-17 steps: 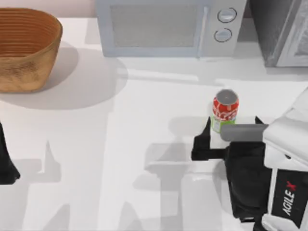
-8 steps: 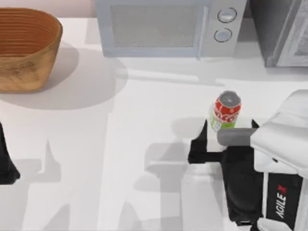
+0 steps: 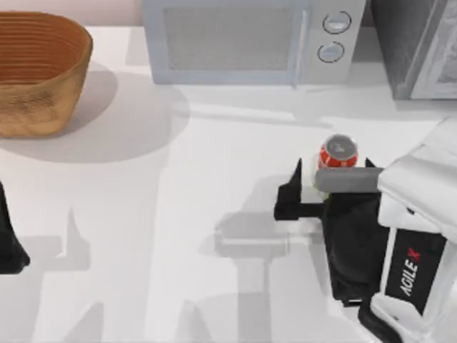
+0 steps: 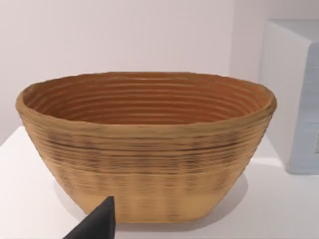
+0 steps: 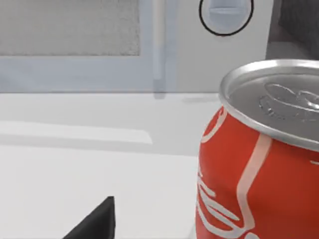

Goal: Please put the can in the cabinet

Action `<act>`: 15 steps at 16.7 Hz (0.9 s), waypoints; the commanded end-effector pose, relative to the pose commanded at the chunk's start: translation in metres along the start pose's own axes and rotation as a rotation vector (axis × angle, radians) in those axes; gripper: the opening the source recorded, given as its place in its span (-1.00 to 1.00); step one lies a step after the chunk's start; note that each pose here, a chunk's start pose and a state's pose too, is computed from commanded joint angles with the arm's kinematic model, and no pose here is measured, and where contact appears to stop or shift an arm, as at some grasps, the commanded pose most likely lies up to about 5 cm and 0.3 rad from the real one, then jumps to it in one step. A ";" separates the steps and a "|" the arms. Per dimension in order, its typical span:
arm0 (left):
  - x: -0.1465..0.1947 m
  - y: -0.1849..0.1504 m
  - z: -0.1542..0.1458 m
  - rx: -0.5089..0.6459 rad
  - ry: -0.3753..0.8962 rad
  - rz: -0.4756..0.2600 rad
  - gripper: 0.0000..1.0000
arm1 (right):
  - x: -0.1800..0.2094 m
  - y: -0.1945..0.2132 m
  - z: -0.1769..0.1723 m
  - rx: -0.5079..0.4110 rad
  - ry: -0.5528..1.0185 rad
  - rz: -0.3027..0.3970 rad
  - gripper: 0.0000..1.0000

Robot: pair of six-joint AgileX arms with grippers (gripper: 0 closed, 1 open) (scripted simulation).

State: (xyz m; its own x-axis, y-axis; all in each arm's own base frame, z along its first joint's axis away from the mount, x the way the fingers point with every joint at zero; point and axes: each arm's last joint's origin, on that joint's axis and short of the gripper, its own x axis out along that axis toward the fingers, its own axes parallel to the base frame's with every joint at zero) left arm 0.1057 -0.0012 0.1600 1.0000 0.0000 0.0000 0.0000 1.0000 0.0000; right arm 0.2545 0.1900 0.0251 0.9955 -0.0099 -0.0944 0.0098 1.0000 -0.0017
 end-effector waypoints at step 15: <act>0.000 0.000 0.000 0.000 0.000 0.000 1.00 | 0.024 -0.001 0.000 0.000 0.000 0.000 -0.21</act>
State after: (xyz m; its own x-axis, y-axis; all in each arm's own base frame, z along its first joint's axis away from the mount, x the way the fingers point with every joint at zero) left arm 0.1057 -0.0012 0.1600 1.0000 0.0000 0.0000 0.0000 1.0000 0.0000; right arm 0.2782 0.1884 0.0230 0.9955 -0.0101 -0.0942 0.0100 0.9999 -0.0019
